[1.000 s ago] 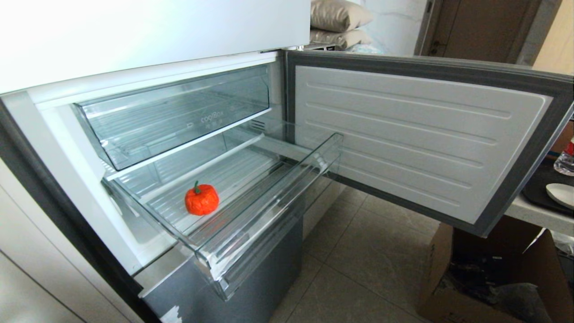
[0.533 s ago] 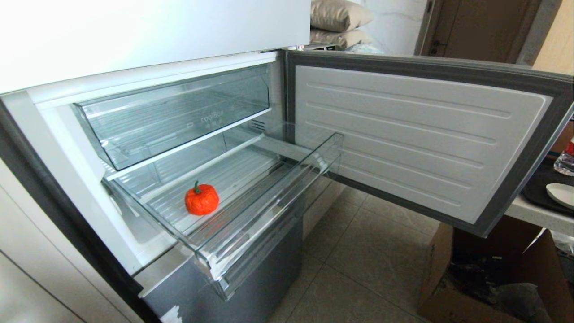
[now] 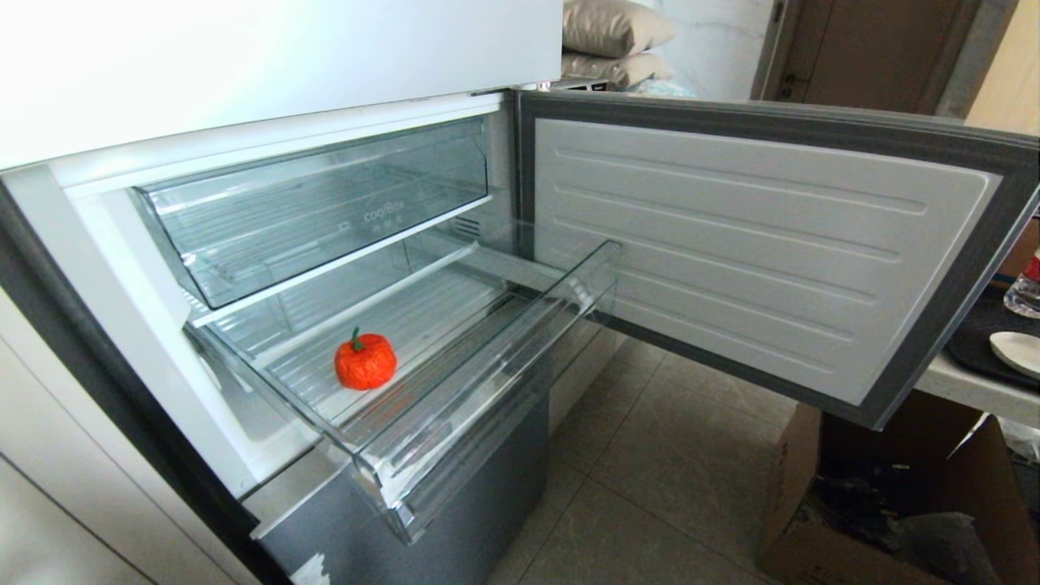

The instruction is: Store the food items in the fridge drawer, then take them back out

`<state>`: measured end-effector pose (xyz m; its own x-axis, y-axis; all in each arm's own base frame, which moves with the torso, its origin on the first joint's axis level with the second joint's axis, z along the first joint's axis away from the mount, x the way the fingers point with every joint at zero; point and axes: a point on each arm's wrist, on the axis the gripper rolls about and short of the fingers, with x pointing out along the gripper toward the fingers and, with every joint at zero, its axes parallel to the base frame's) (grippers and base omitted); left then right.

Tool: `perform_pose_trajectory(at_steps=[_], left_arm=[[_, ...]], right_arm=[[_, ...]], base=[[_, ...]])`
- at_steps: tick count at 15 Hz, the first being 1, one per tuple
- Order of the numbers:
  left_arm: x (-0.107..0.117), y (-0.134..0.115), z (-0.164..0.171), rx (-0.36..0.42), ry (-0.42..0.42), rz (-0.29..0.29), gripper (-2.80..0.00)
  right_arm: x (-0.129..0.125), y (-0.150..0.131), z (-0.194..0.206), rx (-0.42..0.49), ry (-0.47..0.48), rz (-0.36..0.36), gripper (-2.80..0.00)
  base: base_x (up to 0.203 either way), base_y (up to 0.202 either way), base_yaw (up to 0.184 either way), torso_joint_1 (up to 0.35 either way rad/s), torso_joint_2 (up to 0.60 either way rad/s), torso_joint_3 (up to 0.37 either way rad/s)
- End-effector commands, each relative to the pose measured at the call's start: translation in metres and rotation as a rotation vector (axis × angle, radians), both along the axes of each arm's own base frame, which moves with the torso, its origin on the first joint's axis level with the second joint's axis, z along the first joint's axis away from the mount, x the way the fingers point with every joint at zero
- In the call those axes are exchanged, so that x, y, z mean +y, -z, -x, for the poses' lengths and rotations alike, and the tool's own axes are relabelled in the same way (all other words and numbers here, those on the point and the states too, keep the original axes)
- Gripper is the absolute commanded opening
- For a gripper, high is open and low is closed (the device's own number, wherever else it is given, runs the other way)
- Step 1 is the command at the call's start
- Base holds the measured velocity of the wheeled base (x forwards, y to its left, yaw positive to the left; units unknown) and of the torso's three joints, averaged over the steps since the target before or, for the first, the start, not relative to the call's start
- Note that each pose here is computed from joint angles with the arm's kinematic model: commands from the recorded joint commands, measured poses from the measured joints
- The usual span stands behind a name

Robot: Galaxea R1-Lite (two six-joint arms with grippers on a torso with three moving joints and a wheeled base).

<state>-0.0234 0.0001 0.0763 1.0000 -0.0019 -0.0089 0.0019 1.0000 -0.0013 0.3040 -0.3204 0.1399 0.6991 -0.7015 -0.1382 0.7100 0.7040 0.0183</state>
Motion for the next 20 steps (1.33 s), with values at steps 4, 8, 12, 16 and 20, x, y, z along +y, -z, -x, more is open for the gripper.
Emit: perform_pose_trajectory(at_steps=[4,8,12,16,20], left_arm=[[0.0,0.0,0.0,0.0,0.0,0.0,-2.8],[0.0,0.0,0.0,0.0,0.0,0.0,-2.8],[0.0,0.0,0.0,0.0,0.0,0.0,-2.8],[0.0,0.0,0.0,0.0,0.0,0.0,-2.8],[0.0,0.0,0.0,0.0,0.0,0.0,-2.8]], right_arm=[[0.119,-0.082,0.112,-0.066,0.016,0.078,-2.8],[0.236,-0.078,0.191,-0.149,-0.148,0.157,-2.8],[0.291,-0.054,0.236,-0.203,-0.373,0.189,-2.8],[0.32,-0.046,0.234,-0.192,-0.809,0.145,-2.8],[0.345,-0.02,0.201,0.041,-1.062,-0.069,-2.8]], base=[[0.0,0.0,0.0,0.0,0.0,0.0],[0.0,0.0,0.0,0.0,0.0,0.0],[0.0,0.0,0.0,0.0,0.0,0.0],[0.0,0.0,0.0,0.0,0.0,0.0],[0.0,0.0,0.0,0.0,0.0,0.0]])
